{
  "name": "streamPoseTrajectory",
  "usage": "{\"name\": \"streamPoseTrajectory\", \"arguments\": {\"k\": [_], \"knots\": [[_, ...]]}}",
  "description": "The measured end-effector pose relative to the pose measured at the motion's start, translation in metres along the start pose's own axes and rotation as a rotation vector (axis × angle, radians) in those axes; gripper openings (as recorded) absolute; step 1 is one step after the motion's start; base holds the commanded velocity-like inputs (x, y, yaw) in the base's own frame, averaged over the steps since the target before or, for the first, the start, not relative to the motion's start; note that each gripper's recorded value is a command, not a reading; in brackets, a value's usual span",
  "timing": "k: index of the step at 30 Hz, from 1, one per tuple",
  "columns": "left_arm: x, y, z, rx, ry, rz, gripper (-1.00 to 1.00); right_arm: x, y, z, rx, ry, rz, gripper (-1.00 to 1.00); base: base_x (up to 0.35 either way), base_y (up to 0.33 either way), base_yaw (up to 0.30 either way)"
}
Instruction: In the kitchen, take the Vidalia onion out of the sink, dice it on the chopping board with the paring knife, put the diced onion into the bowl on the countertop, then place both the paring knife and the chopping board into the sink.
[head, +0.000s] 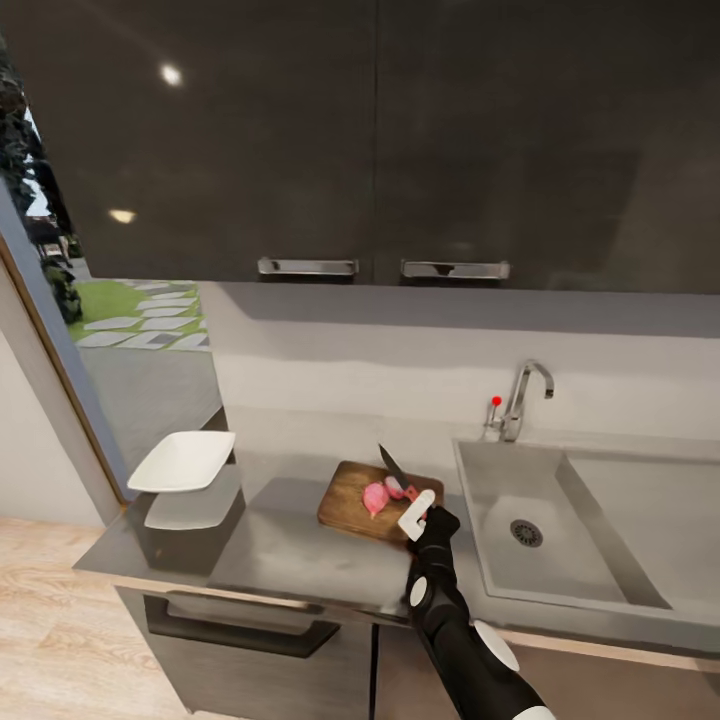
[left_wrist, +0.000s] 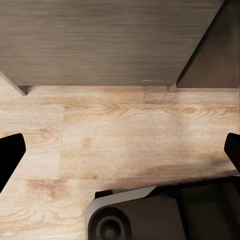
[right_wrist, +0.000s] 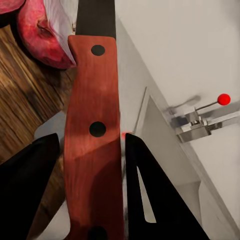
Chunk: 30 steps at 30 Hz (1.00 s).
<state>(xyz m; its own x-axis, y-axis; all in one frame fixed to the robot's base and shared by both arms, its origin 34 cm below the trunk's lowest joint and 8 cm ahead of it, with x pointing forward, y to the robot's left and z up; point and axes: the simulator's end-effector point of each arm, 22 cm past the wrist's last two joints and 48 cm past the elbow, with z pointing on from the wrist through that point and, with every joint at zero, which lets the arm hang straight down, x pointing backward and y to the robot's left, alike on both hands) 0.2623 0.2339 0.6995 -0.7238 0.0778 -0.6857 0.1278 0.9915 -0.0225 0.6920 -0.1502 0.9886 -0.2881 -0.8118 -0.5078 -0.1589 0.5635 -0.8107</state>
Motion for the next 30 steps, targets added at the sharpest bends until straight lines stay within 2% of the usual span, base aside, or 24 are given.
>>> {"name": "streamPoseTrajectory", "arguments": {"k": [30], "knots": [[0.0, 0.0, 0.0, 0.0, 0.0, 0.0, 1.0, 0.007, 0.01, 0.0, -0.02, 0.013, -0.014, -1.0, 0.005, -0.004, 0.0]]}}
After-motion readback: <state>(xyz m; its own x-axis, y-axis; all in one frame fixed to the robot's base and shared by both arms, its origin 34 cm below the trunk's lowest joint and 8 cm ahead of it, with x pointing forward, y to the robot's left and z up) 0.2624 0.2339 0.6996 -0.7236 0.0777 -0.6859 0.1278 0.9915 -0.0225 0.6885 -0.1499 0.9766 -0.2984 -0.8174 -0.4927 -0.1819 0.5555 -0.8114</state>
